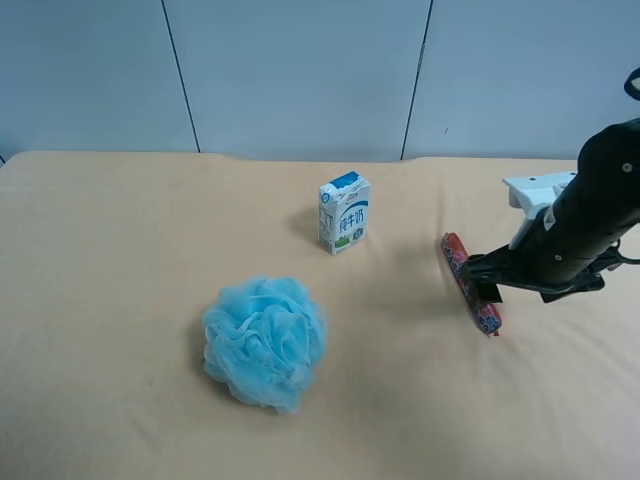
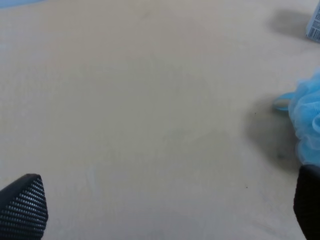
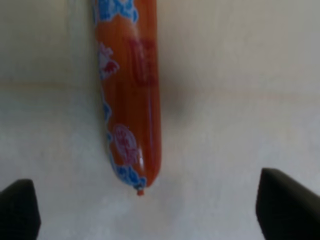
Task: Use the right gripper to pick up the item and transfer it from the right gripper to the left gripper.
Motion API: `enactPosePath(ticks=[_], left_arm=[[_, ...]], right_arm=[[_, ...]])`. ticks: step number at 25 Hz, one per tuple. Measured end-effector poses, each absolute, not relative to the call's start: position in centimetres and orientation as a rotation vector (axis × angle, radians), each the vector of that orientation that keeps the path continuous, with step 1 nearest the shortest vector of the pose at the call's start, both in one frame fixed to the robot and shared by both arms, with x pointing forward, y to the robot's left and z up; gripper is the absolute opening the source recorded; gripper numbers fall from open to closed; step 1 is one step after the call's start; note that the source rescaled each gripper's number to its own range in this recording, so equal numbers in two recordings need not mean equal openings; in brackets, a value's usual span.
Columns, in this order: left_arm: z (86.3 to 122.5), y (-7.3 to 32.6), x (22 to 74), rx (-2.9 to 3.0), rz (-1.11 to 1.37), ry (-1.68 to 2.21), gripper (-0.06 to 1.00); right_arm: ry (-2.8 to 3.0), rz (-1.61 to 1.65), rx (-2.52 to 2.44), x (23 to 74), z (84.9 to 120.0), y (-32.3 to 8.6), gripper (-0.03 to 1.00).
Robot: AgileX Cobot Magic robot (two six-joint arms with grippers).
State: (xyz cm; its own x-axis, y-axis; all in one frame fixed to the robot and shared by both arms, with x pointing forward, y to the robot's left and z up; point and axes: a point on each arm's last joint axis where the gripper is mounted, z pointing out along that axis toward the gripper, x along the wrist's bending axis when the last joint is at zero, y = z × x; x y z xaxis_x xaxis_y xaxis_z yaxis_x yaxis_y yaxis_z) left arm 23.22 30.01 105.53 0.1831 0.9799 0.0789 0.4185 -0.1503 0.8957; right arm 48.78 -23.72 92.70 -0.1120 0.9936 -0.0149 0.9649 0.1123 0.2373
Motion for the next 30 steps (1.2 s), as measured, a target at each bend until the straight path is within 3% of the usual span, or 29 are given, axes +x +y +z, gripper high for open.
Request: enactPosePath(ticks=[13, 30], left_arm=[[105.5, 30.0, 23.2, 1.695, 0.927, 1.338, 1.0], [105.5, 30.0, 23.2, 1.695, 0.927, 1.338, 1.0]], right_arm=[[2.229, 0.245, 1.972, 50.0, 89.3, -23.3, 0.71], [2.229, 0.252, 1.97, 50.3, 88.6, -23.2, 0.68]])
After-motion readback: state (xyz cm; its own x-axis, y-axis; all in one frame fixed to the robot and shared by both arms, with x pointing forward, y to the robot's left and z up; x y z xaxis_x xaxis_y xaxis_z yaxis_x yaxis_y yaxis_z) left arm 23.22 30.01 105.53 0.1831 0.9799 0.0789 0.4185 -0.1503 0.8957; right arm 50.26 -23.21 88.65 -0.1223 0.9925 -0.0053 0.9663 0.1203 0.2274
